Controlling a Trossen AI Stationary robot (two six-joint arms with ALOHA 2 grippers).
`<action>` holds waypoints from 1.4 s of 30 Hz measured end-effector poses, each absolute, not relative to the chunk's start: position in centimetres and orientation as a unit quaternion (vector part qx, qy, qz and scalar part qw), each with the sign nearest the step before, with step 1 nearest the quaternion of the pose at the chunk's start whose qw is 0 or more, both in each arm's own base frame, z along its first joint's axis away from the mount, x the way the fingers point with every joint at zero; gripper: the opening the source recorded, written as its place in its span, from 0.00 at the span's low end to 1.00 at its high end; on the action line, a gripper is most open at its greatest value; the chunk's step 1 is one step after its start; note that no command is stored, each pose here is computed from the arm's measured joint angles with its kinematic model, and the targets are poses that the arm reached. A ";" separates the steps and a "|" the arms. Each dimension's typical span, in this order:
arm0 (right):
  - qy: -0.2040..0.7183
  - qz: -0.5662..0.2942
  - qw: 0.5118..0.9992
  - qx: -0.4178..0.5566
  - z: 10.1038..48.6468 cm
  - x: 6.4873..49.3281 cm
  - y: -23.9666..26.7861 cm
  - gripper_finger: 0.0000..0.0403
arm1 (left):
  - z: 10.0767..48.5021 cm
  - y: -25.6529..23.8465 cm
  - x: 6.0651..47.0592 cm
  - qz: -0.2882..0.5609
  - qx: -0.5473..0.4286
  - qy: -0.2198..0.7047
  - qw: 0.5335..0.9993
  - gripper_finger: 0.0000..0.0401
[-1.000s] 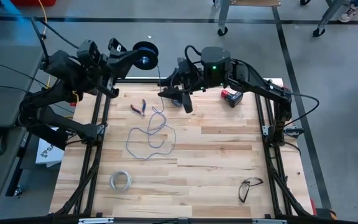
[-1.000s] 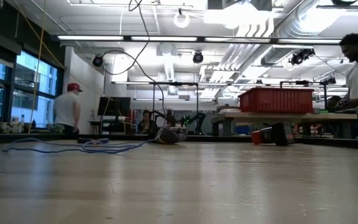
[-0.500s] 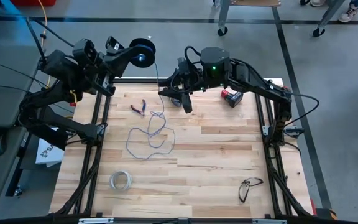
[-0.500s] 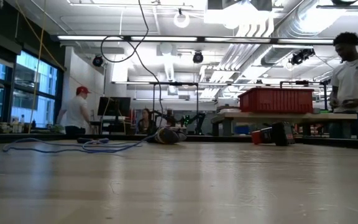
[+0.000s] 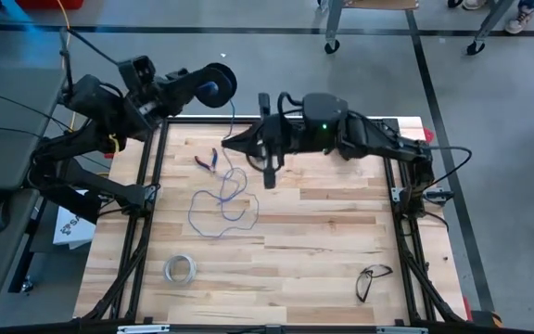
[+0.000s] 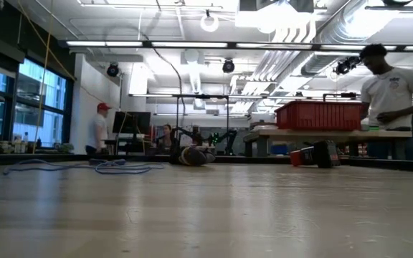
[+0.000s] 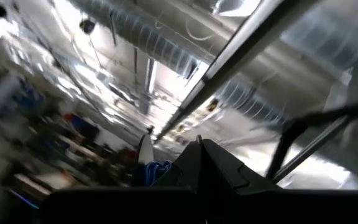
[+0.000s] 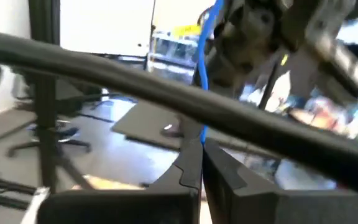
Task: Coil cords
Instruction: Coil the blue wire onto the black spool
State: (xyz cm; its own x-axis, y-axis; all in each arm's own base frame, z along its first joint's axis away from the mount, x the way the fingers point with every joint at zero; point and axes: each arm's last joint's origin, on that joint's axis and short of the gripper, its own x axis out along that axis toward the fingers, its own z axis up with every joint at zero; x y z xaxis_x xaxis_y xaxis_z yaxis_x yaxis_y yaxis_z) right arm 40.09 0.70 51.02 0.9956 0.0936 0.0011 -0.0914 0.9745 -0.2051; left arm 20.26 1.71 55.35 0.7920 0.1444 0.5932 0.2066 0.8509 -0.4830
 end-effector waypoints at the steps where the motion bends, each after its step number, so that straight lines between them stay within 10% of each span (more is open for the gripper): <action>1: -0.016 0.041 0.992 -0.117 51.2 40.2 1.1 0.00 | 55.3 1.7 20.3 -0.030 -0.304 -0.321 0.896 0.00; 23: -0.130 0.006 0.978 -0.165 52.4 41.2 -0.3 0.00 | 53.9 -1.0 23.5 -0.157 -0.543 -0.231 0.792 0.00; 42: -0.084 -0.058 0.974 -0.201 53.8 37.9 -6.3 0.00 | 52.6 -0.8 19.7 -0.037 -0.407 -0.121 0.905 0.00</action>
State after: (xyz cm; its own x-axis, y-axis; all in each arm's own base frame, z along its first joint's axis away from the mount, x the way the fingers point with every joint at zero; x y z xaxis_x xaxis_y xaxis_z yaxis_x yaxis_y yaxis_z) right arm 37.92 -6.31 53.81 0.9793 -0.0794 0.1861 0.1467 0.9121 -0.3827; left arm 19.65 -0.75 52.56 0.9679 0.0319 0.2493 0.1655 0.6658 -0.7276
